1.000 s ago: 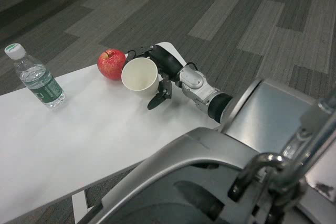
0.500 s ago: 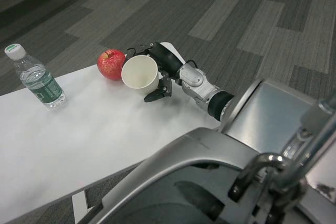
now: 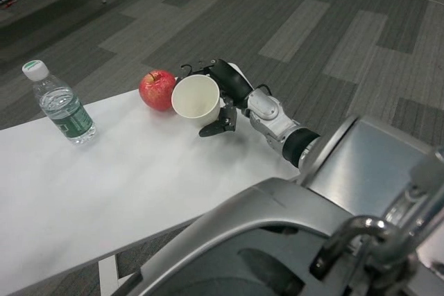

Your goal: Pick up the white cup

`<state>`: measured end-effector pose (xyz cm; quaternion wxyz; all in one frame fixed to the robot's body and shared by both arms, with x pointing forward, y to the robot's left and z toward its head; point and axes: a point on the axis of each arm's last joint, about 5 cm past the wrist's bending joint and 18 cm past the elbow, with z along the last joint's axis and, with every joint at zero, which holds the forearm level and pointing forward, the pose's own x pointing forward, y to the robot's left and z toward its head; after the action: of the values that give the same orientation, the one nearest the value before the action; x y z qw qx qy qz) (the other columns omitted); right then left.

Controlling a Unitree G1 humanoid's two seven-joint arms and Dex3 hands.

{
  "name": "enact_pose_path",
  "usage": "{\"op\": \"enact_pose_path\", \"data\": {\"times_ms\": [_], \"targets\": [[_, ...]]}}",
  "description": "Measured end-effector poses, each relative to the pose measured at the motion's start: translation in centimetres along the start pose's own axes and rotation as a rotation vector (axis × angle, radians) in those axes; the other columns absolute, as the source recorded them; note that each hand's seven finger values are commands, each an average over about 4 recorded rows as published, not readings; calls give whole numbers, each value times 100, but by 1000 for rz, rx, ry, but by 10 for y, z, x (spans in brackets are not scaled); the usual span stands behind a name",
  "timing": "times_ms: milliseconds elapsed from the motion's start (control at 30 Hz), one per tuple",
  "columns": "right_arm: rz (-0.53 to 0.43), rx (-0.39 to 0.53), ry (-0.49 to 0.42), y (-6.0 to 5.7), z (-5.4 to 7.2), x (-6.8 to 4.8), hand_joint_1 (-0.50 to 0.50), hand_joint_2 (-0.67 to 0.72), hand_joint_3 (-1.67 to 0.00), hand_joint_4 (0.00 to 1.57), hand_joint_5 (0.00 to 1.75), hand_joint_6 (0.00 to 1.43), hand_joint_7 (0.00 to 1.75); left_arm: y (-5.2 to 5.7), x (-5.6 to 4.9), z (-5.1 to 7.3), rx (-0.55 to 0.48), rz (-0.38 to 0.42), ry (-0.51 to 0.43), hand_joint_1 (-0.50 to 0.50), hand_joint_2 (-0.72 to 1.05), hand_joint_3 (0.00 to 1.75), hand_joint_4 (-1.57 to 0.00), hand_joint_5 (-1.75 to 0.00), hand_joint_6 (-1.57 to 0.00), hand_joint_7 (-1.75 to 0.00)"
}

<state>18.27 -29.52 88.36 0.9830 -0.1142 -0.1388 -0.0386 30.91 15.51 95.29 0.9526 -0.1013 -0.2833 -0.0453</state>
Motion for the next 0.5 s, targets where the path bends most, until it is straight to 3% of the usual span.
{"op": "enact_pose_path", "data": {"times_ms": [300, 500], "targets": [[-3, 1, -15, 0, 2, 7, 38, 66, -159, 146, 165, 137, 119, 2, -5, -3, 7, -14, 18, -50, -61, 9, 0, -31, 0, -14], [-4, 1, -11, 0, 1, 8, 38, 66, -159, 148, 165, 137, 119, 2, -5, -4, 22, -65, 25, -50, -55, 9, 0, -31, 0, -14]]}}
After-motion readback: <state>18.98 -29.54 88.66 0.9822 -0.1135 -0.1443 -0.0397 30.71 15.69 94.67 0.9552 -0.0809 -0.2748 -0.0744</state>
